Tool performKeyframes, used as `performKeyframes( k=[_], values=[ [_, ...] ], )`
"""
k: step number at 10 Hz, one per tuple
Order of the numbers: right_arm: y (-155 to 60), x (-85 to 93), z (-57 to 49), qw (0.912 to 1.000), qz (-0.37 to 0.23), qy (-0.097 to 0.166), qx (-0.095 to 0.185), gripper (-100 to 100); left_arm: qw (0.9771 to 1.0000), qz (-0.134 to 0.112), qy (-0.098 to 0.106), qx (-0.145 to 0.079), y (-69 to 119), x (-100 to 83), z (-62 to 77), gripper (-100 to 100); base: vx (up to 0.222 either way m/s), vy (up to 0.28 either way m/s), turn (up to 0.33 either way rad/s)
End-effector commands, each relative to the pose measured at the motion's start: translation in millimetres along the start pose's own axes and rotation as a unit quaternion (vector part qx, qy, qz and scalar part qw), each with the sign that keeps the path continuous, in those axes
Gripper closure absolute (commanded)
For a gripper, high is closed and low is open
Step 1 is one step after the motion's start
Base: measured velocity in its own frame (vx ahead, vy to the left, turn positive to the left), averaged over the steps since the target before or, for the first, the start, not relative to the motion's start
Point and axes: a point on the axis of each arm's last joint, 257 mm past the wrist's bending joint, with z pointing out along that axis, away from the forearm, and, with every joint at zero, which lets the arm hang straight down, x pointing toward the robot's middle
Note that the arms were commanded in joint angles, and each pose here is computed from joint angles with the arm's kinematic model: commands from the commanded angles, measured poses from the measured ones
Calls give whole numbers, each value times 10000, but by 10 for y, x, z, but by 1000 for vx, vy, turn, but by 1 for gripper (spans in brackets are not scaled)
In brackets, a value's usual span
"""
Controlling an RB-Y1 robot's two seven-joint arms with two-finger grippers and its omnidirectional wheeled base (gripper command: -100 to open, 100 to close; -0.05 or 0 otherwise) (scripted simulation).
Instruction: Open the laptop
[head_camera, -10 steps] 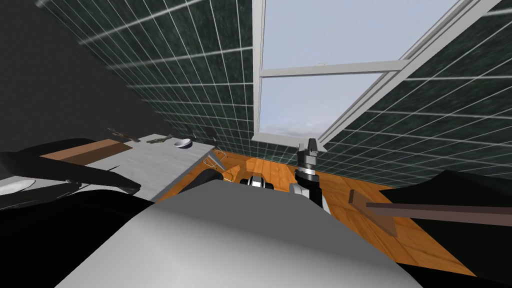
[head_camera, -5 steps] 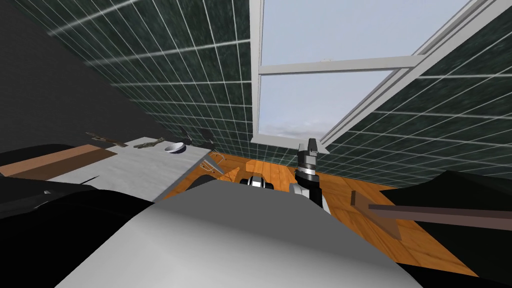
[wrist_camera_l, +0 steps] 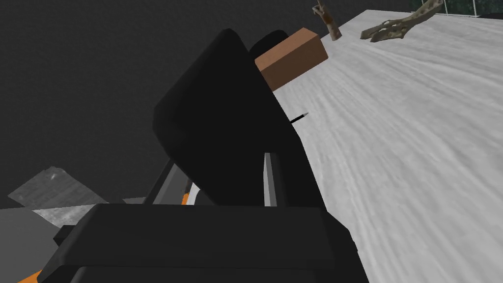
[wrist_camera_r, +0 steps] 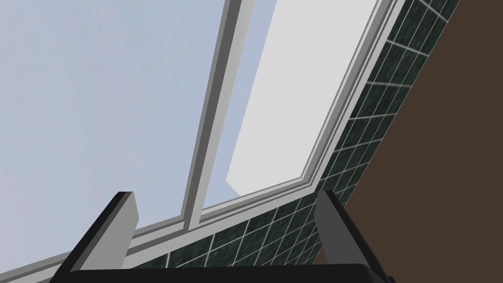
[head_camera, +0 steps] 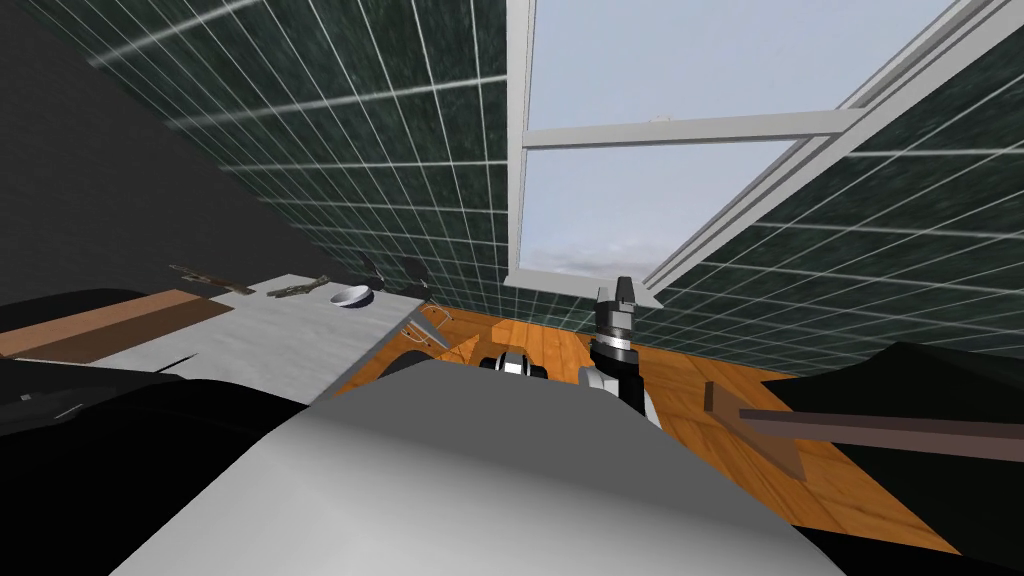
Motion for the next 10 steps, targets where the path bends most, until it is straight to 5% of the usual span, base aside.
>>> performKeyframes(
  k=[1,4,7,8,9,10],
  values=[
    [0,0,0,10000,0,0,0,0,9984,-566,-8,28,14,-31,-30,100,-115,5,-10],
    [0,0,0,10000,0,0,0,0,9934,-1149,-1,62,24,-51,-62,100,-114,18,4],
    [0,0,0,10000,0,0,0,0,9849,-1726,7,97,35,-73,-95,100,-100,14,-8],
    [0,0,0,10000,0,0,0,0,9870,-1602,39,82,35,-35,-73,100,-48,5,-17],
    [-1,0,0,10000,0,0,1,0,9743,-2251,53,104,163,-136,-141,100,-101,12,-6],
    [0,0,0,10000,0,0,0,0,9694,-2450,51,114,206,-174,-165,100,-177,43,-25]
  ],
)
